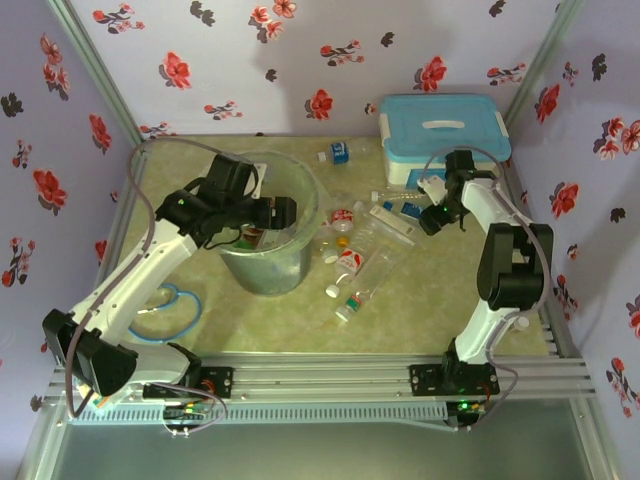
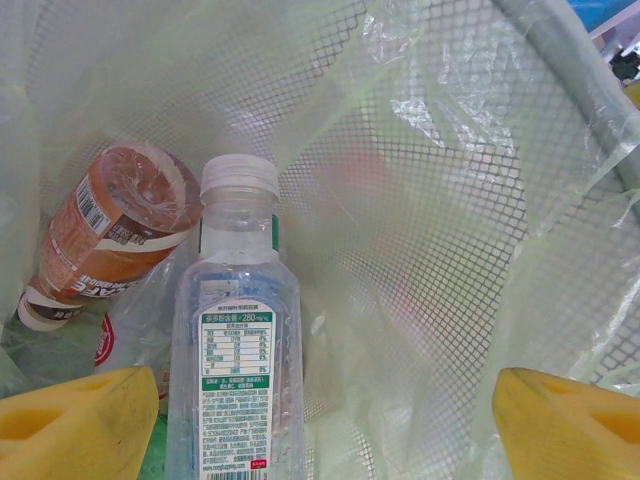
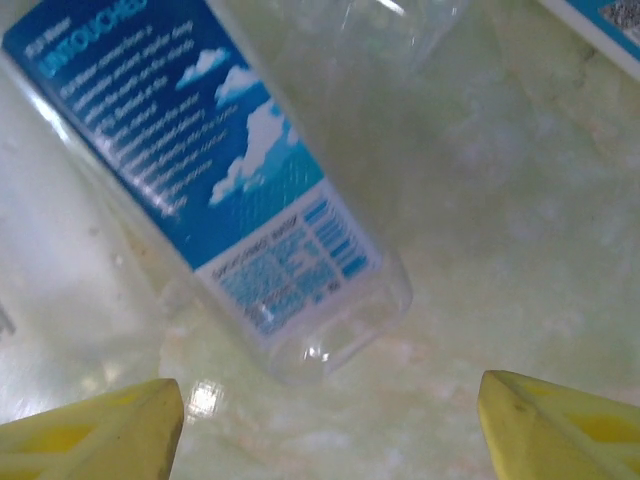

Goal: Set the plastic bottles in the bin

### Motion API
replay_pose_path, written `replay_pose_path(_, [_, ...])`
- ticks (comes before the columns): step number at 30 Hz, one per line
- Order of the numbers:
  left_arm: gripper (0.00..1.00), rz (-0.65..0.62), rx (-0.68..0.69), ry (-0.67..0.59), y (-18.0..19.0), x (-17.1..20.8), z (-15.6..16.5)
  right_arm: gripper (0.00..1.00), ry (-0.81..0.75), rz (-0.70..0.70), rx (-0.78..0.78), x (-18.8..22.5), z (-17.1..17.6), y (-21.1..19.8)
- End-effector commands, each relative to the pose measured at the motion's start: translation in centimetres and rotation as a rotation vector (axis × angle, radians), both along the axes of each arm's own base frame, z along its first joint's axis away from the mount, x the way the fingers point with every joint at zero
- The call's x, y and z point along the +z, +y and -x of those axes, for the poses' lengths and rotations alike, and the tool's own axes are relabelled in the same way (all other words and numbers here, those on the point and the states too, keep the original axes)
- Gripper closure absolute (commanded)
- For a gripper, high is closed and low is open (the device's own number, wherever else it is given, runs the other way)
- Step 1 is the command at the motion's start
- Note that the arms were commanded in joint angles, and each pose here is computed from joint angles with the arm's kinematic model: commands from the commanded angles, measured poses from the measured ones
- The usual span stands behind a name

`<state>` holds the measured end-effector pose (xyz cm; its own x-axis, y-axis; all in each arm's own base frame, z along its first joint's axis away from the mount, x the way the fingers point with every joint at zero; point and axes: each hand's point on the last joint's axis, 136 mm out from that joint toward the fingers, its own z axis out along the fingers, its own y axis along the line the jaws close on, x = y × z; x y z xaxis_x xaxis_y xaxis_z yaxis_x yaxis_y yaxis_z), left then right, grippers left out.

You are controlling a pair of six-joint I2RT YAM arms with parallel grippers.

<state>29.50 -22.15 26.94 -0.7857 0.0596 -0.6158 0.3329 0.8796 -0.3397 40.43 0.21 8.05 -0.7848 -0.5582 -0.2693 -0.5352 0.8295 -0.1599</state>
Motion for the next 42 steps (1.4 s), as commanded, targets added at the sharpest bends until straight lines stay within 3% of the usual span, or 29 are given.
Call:
replay_pose_path(1, [0.13,0.019,-0.005,-0.053,-0.1,1.8,0.1,0.22,-0.064,-0.073,0.009,0.5,-2.2,1.1])
replay_pose_path(11, [0.13,0.030,0.007,-0.060,0.1,2.1,0.2,0.22,-0.139,-0.256,0.025,6.3,0.5,4.6])
replay_pose_path(15, [0.13,0.033,0.004,-0.058,-0.4,1.9,-0.3,0.27,-0.024,-0.252,0.118,4.6,1.9,6.9])
replay_pose_path(28, [0.12,0.013,-0.009,-0.060,-0.5,1.9,-0.3,0.32,0.154,-0.251,0.122,-1.5,2.4,8.8])
replay_pose_path(34, [0.12,0.006,-0.014,-0.061,-0.9,1.7,-1.0,0.31,0.203,-0.307,0.125,-2.2,3.2,10.5])
replay_pose_path(42, [0.11,0.000,-0.013,-0.053,-1.0,1.2,-1.2,0.20,0.274,-0.241,0.114,-2.7,5.2,10.0])
